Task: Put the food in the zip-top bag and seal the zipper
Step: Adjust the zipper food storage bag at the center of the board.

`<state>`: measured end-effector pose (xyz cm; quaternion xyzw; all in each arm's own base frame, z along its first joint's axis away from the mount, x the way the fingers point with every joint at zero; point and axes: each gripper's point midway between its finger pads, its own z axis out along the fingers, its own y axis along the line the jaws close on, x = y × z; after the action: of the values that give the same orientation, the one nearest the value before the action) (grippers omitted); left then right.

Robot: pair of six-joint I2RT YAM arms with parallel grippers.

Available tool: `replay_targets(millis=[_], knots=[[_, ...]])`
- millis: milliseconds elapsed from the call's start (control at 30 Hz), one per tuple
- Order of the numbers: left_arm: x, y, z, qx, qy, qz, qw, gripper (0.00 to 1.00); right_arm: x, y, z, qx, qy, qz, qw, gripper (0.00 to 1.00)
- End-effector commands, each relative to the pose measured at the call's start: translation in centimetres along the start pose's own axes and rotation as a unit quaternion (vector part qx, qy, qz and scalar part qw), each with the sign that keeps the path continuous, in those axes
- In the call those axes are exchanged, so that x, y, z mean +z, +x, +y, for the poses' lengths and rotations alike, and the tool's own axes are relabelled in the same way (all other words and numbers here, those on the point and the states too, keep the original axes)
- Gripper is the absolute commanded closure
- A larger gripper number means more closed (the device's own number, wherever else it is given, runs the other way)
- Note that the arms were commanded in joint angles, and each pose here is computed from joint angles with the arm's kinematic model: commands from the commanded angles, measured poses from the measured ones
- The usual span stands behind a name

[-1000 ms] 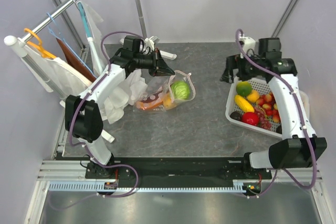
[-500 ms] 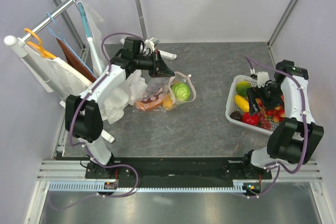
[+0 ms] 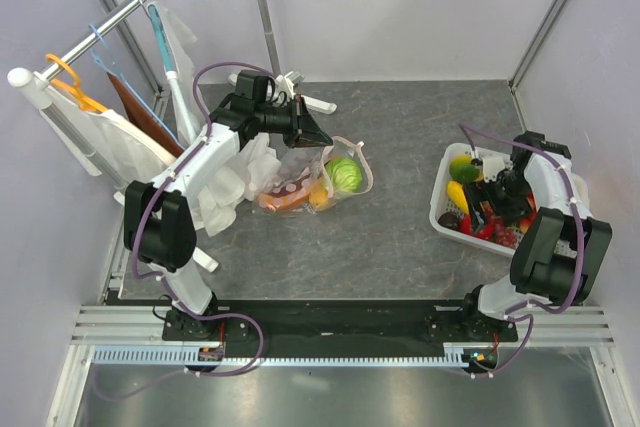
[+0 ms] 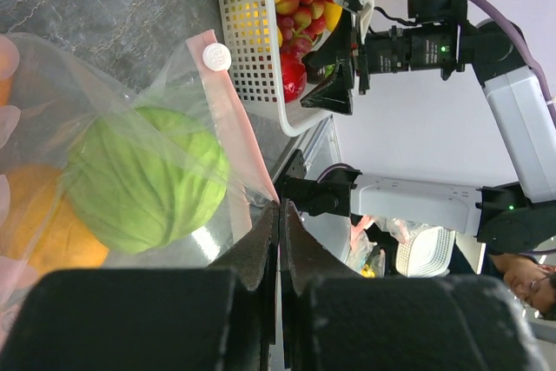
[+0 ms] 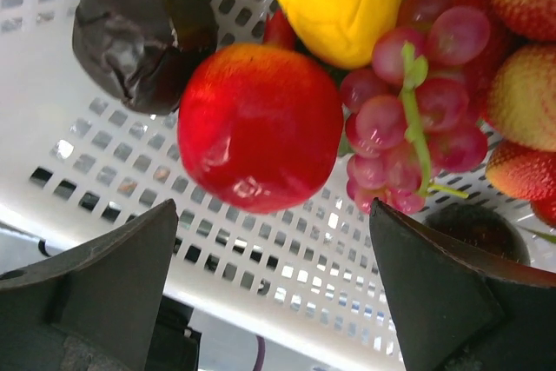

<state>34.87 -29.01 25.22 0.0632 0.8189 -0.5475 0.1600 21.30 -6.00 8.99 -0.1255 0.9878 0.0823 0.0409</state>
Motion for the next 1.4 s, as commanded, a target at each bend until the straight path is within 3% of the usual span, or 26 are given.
replay_targets(millis=[0, 267, 467, 567, 600, 667, 833, 1100, 1367], knots=[[-0.9, -0.1, -2.1, 0.03, 0.028, -0.003, 0.999, 0.98, 0.2, -1.3, -0.4, 0.0, 0.008, -0.025, 1.0, 0.02], [-1.0, -0.1, -2.5, 0.031, 0.032, -0.003, 0.999, 0.98, -2.4, -3.0, 0.6, 0.003, -0.016, -0.056, 0.998, 0.02], [-1.2, 0.3, -2.7, 0.03, 0.034, 0.0, 0.999, 0.98, -8.4, -7.9, 3.7, -0.01, -0.072, -0.18, 0.981, 0.05], [-1.2, 0.5, -2.7, 0.033, 0.036, 0.003, 0.999, 0.98, -11.1, -11.5, 6.9, -0.004, -0.15, -0.244, 0.958, 0.19], [-1.2, 0.5, -2.8, 0.035, 0.037, 0.003, 0.999, 0.98, -11.3, -12.6, 8.2, -0.007, -0.175, -0.252, 0.952, 0.3], [-1.2, 0.5, -2.8, 0.034, 0.037, 0.003, 0.999, 0.98, -12.5, -15.5, 10.2, 0.007, -0.215, -0.293, 0.932, 0.36], [-1.4, 0.6, -2.9, 0.03, 0.036, 0.007, 0.999, 0.98, -12.2, -20.9, 16.5, -0.009, -0.261, -0.348, 0.9, 0.39], [-1.7, 1.0, -3.0, 0.041, 0.034, 0.012, 0.999, 0.98, -7.4, -21.8, 23.4, -0.052, -0.298, -0.281, 0.911, 0.43], [-1.5, 0.8, -3.1, 0.04, 0.037, 0.016, 0.998, 0.98, -3.9, -19.2, 26.3, -0.082, -0.295, -0.242, 0.921, 0.47]])
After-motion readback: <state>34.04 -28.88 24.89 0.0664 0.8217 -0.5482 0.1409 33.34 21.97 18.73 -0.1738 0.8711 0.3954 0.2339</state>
